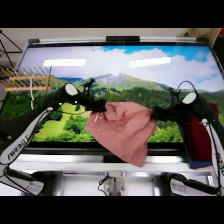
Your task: Fold the shirts.
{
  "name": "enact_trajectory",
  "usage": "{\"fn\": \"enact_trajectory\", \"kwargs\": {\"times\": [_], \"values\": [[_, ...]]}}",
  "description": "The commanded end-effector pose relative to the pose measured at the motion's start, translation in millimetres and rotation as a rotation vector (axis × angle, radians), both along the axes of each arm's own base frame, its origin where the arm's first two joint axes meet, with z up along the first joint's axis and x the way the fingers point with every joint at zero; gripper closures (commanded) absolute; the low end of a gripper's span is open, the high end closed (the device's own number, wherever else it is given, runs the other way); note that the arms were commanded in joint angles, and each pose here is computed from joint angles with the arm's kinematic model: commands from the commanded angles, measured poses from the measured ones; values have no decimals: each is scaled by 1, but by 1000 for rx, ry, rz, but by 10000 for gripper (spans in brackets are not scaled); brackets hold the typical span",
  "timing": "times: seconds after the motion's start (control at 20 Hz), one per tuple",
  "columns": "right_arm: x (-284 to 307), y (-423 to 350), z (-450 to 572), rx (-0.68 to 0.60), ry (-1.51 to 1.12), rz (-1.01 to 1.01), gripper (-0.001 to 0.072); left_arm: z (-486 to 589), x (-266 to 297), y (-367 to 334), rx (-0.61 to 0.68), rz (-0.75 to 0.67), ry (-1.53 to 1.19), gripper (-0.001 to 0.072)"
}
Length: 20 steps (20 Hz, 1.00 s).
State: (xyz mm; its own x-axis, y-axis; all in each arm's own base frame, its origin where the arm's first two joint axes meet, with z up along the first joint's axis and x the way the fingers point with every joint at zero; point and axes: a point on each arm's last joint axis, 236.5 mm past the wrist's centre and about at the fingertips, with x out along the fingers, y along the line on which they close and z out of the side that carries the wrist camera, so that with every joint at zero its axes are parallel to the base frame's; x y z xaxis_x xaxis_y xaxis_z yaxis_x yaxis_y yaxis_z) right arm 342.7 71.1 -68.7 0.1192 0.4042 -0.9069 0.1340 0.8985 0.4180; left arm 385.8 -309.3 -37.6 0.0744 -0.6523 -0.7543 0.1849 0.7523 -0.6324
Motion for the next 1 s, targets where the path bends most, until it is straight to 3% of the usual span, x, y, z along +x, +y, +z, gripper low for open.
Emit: {"fn": "enact_trajectory", "kwargs": {"times": [0.0, 0.15, 0.2, 0.25, 0.3, 0.5, 0.65, 0.9, 0.95], "values": [[7, 10, -1, -4, -39, 25, 665, 31, 18, 0, -34, -35, -75, 672], [10, 10, 0, -9, -61, 43, 664, 62, 33, 8, -56, -49, -117, 673], [9, 9, 0, -14, -61, 54, 628, 68, 37, 11, -61, -48, -123, 672], [6, 6, 0, -18, -47, 60, 263, 72, 39, 15, -63, -47, -125, 672], [2, 2, -1, -18, -29, 64, 24, 72, 40, 18, -62, -43, -121, 673], [-8, -44, -5, -8, 35, -52, 25, 70, 38, 22, -59, -48, -104, 672], [15, -42, -12, 151, 9, -224, 24, 70, 37, 22, -59, -49, -103, 672], [47, 1, -39, 325, -2, -287, 25, 70, 37, 22, -60, -49, -102, 673], [53, 7, -40, 345, -11, -303, 54, 70, 37, 22, -60, -50, -102, 672]]}}
